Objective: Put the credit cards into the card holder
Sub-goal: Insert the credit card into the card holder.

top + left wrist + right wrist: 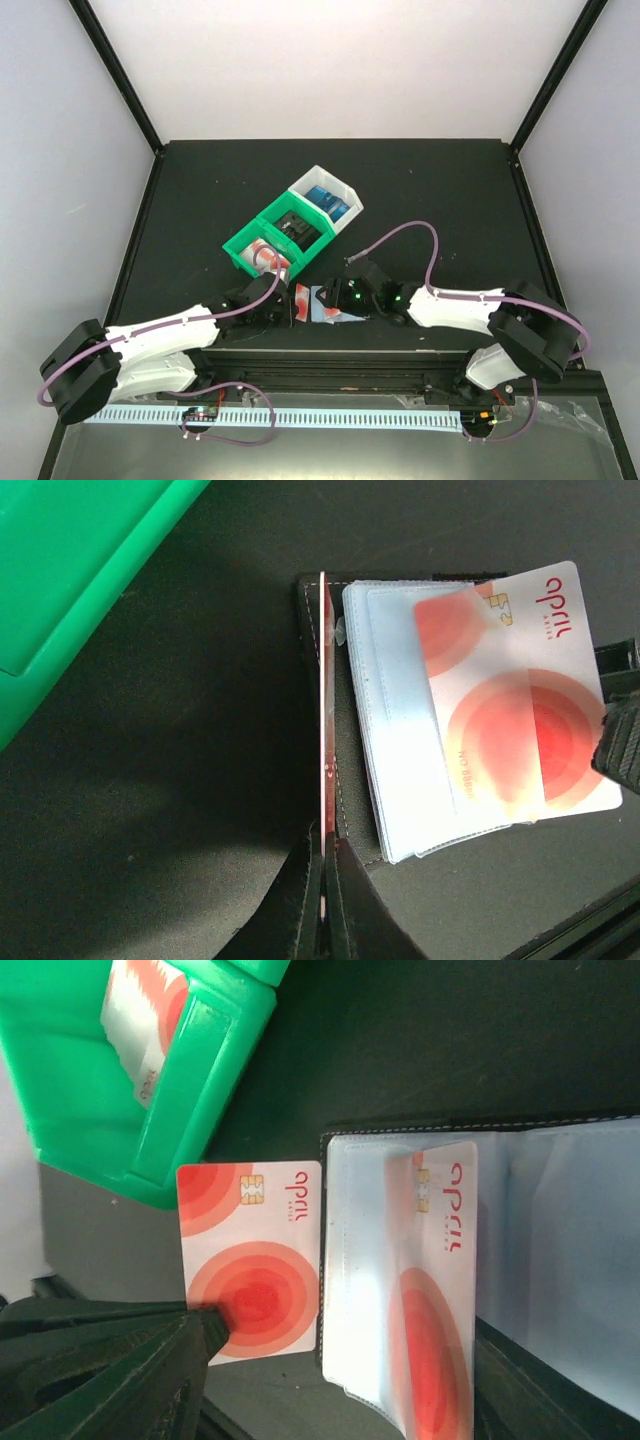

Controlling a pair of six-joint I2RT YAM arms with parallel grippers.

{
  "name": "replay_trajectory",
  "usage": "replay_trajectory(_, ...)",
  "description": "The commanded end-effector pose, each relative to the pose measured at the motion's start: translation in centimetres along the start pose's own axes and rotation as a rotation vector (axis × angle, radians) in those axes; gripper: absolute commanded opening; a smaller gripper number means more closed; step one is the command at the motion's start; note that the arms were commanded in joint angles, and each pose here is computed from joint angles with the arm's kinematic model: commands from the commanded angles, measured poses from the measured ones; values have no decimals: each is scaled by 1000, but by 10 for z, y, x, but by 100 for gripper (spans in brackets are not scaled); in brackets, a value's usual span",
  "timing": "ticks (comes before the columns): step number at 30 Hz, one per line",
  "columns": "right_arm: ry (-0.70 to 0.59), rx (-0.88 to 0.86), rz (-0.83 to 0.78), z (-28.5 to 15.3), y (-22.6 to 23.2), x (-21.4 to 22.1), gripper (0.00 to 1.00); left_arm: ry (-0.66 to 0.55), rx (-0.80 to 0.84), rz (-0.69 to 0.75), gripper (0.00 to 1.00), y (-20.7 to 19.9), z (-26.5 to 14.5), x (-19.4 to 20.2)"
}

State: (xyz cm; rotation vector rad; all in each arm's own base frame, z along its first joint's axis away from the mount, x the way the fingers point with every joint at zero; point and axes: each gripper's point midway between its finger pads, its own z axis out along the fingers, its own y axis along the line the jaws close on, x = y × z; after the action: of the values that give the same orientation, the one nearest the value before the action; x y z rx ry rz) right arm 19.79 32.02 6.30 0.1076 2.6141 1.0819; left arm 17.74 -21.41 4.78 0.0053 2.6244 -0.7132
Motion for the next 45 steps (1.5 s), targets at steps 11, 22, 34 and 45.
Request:
replay_trajectory(11, 19, 317, -141, 11, -24, 10, 74, 43, 57, 46, 2, -8, 1, 10)
replay_trajectory(22, -4, 298, -226, 6, -6, 4, 78, 42, 53, 46, 2, -7, 1, 11)
replay_trajectory(34, 3, 293, -270, 15, 3, 2, 76, 51, 52, 44, 2, -8, 3, 11)
replay_trajectory(45, -40, 419, -263, 8, -19, -6, 77, 46, 41, 42, 2, -6, 1, 10)
